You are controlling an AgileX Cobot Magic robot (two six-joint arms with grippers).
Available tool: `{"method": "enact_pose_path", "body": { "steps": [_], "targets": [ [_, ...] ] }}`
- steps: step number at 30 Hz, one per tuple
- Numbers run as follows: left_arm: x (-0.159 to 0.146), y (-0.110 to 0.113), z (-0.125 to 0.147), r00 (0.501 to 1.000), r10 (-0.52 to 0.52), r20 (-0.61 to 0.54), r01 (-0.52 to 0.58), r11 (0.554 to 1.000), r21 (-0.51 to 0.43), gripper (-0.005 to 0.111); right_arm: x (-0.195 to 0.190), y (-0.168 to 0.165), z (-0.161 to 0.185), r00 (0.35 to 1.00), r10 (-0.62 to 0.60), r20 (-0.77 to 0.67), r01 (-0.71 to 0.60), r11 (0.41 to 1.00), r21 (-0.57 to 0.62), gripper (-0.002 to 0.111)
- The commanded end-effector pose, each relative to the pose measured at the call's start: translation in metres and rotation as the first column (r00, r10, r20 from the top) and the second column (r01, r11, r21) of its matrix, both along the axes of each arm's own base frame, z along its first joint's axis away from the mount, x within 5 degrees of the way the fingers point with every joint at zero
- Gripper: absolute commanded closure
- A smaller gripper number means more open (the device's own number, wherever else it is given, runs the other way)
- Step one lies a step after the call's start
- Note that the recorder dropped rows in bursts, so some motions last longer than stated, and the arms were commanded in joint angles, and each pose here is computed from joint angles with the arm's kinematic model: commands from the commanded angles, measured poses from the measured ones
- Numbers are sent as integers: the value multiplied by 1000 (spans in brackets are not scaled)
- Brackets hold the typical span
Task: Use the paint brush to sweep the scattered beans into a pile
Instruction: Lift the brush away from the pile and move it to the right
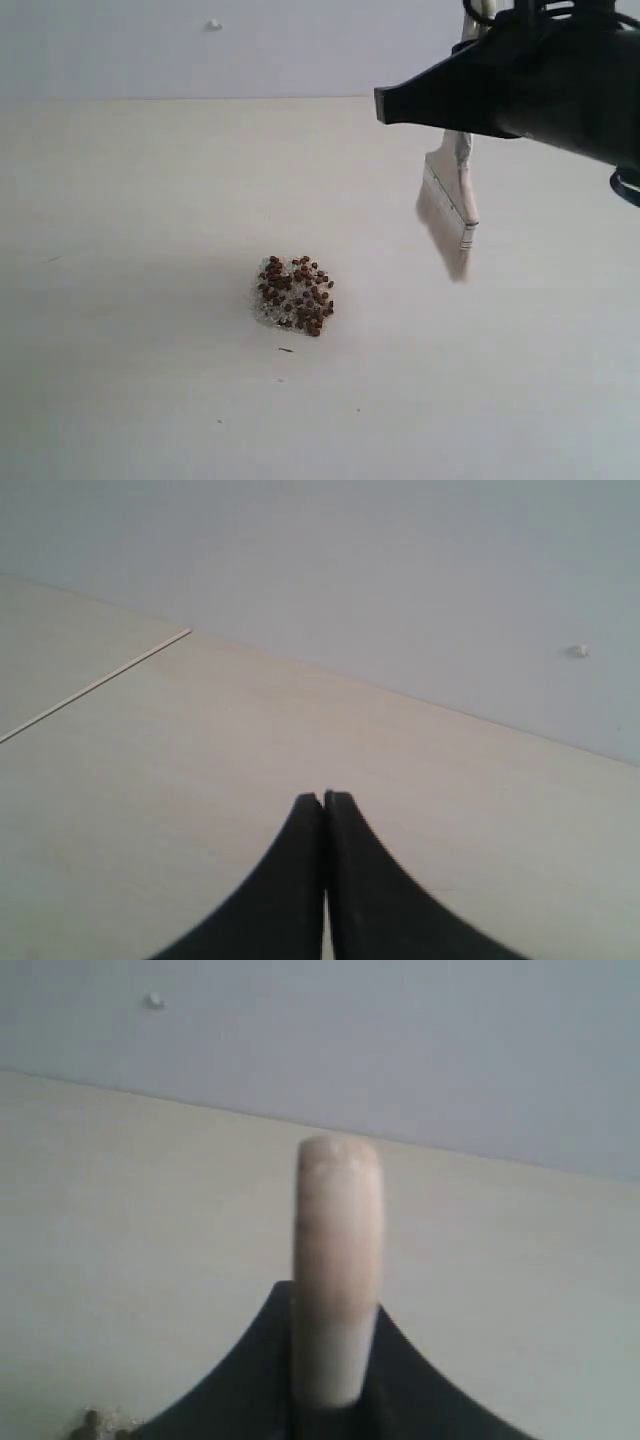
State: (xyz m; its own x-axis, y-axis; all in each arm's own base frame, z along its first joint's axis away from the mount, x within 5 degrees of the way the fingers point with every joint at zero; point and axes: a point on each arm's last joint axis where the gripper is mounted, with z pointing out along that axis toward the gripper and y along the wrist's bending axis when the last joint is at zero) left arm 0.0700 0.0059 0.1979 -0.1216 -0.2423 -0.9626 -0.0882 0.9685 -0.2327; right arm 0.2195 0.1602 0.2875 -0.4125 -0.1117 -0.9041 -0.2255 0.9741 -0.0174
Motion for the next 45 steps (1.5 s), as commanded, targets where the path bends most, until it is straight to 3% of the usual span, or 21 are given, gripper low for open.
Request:
{"method": "enact_pose_path", "body": {
  "steps": [1,3,9,15,22,30,36,40,42,45],
  "targets": [
    [-1,1,-1,1000,6,1,-6,1000,-4,107,7,-6,-4,993,116,-16,-116,993,32,108],
    [-1,1,-1,1000,6,1,-6,1000,-4,107,12,-11,-10,989,142,-31,-142,990,20,108],
    [-1,1,-1,1000,6,1,-6,1000,-4,107,28,-42,-27,996,38,-78,-39,999,-18,108],
    [-1,1,-1,1000,6,1,-6,1000,-4,107,35,-48,-31,958,282,-48,-286,953,-103,108],
    [-1,1,-1,1000,6,1,-6,1000,-4,107,52,-72,-44,967,238,-86,-247,961,-126,108],
    [-1,1,-1,1000,6,1,-6,1000,-4,107,64,-75,-55,925,360,-122,-380,890,-253,108],
    [-1,1,-1,1000,6,1,-6,1000,-4,107,72,-60,-47,830,542,-135,-557,785,-271,108],
    [-1,1,-1,1000,6,1,-6,1000,-4,107,73,-51,-44,727,667,-163,-684,724,-86,108],
    [-1,1,-1,1000,6,1,-6,1000,-4,107,75,-62,-44,711,688,-147,-692,721,31,108],
    [-1,1,-1,1000,6,1,-6,1000,-4,107,81,-87,-45,793,586,-167,-541,803,252,108]
  ]
}}
